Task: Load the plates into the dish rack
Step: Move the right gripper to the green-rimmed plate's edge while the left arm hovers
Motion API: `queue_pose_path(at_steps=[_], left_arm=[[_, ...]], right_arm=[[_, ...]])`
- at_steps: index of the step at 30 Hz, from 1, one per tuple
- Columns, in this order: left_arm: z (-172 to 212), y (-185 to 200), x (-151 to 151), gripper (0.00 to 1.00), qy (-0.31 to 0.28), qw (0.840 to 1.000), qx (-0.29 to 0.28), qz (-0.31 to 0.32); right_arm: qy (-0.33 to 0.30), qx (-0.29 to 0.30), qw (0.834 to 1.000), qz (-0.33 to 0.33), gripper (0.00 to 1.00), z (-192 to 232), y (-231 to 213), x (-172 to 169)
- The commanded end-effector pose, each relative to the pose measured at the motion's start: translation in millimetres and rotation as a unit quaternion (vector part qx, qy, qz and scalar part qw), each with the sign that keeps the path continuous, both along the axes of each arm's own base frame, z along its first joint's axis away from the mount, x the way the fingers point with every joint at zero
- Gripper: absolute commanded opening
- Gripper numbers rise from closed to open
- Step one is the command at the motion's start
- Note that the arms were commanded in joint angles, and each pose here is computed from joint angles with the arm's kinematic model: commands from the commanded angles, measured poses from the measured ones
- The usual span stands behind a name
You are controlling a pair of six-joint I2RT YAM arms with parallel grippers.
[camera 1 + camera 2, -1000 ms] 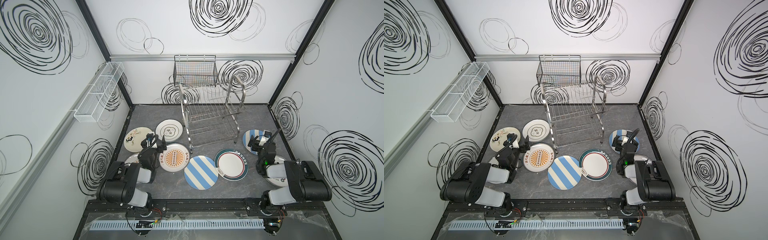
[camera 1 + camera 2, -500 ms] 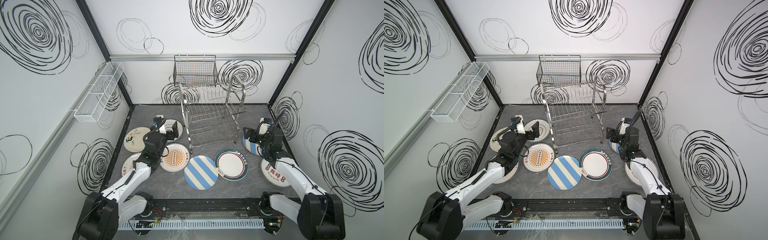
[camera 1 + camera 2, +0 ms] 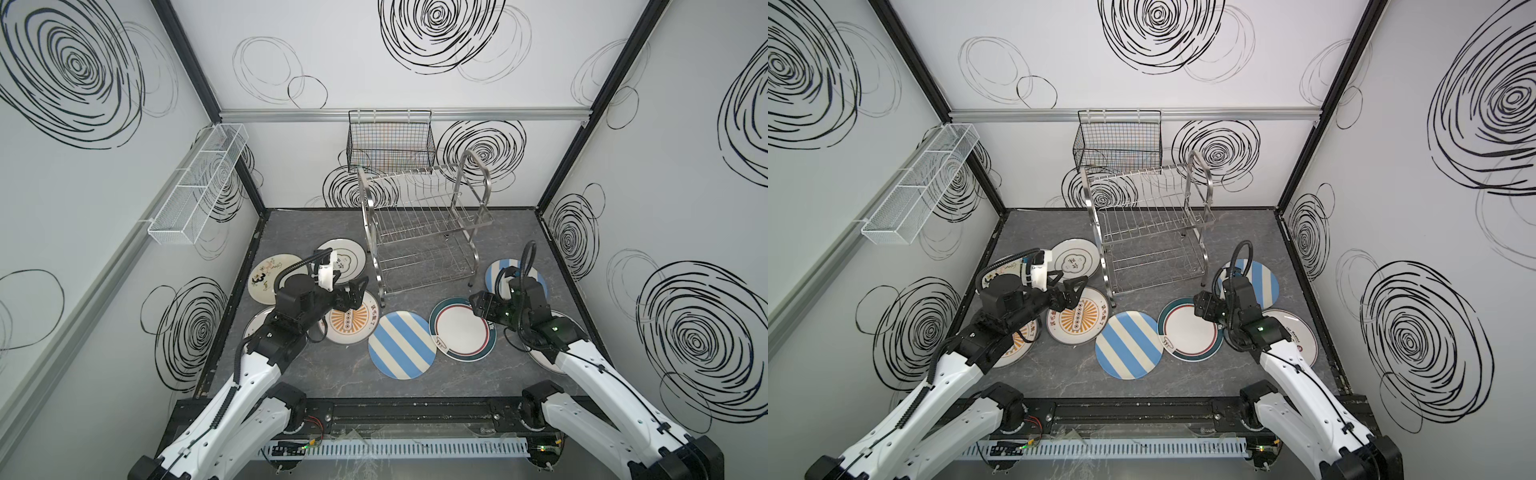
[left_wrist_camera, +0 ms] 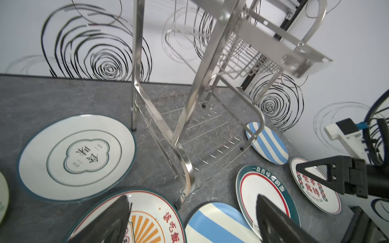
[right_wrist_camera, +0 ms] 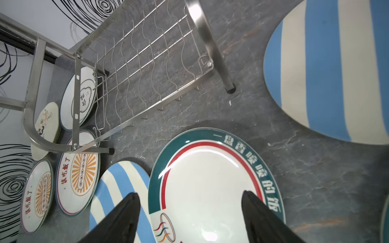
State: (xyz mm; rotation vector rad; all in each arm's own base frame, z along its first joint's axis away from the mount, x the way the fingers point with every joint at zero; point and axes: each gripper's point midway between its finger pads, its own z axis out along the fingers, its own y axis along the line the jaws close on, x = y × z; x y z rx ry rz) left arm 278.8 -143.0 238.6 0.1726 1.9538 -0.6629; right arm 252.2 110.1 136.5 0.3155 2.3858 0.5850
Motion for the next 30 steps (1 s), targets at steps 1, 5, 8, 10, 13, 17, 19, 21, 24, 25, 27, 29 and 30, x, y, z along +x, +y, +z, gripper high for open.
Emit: queue_pose_path(at_steps=[1,5,8,10,13,17,19,21,24,25,27,29,30], left_arm=[[-19.8,-6.4,-10.9,0.96,0.038,0.999,-0.01,-0.033],[-28.3,-8.3,-16.2,0.96,0.044,0.998,-0.011,-0.053],[-28.9,-11.7,-18.5,0.96,0.046,0.997,-0.017,-0.063],[-32.8,-10.4,-17.2,0.96,0.052,0.997,-0.017,-0.058],[-36.1,-10.2,-14.8,0.96,0.06,0.996,-0.017,-0.056],[-39.9,-10.0,-12.5,0.96,0.07,0.996,-0.018,-0.057],[-40.5,-10.6,-12.4,0.96,0.072,0.995,-0.02,-0.06],[-40.3,-11.1,-12.2,0.96,0.072,0.995,-0.022,-0.061],[-42.1,-10.4,-12.2,0.96,0.076,0.995,-0.022,-0.06],[-42.1,-10.2,-12.2,0.96,0.076,0.995,-0.022,-0.06],[-42.3,-9.5,-11.9,0.96,0.076,0.995,-0.022,-0.059],[-41.3,-8.4,-10.9,0.96,0.074,0.995,-0.023,-0.057],[-41.7,-8.4,-10.9,0.96,0.075,0.995,-0.022,-0.057]], right_arm=[[0.066,0.018,0.996,-0.06,0.79,-22.8,-3.6,-16.5],[0.05,-0.032,0.993,-0.104,0.78,-23.2,-23.6,-31.6],[0.076,-0.036,0.99,-0.111,0.77,-34.6,-29.1,-46.4],[0.109,-0.037,0.987,-0.109,0.78,-48.7,-28.6,-56.9],[0.141,-0.04,0.983,-0.11,0.79,-65.6,-29.1,-66.9],[0.138,-0.035,0.984,-0.105,0.8,-73.7,-26.9,-66.2],[0.139,-0.03,0.985,-0.102,0.8,-79.7,-25.2,-67.3],[0.143,-0.024,0.984,-0.102,0.8,-86.3,-24.8,-69.5],[0.144,-0.021,0.983,-0.108,0.8,-92.5,-27.5,-72.5],[0.144,-0.019,0.983,-0.111,0.79,-95.4,-28.6,-73.8],[0.136,-0.006,0.983,-0.12,0.79,-100.3,-30.0,-74.3],[0.123,0.012,0.984,-0.13,0.78,-100.8,-30.3,-71.9],[0.114,0.024,0.984,-0.132,0.76,-100.0,-29.5,-70.2]])
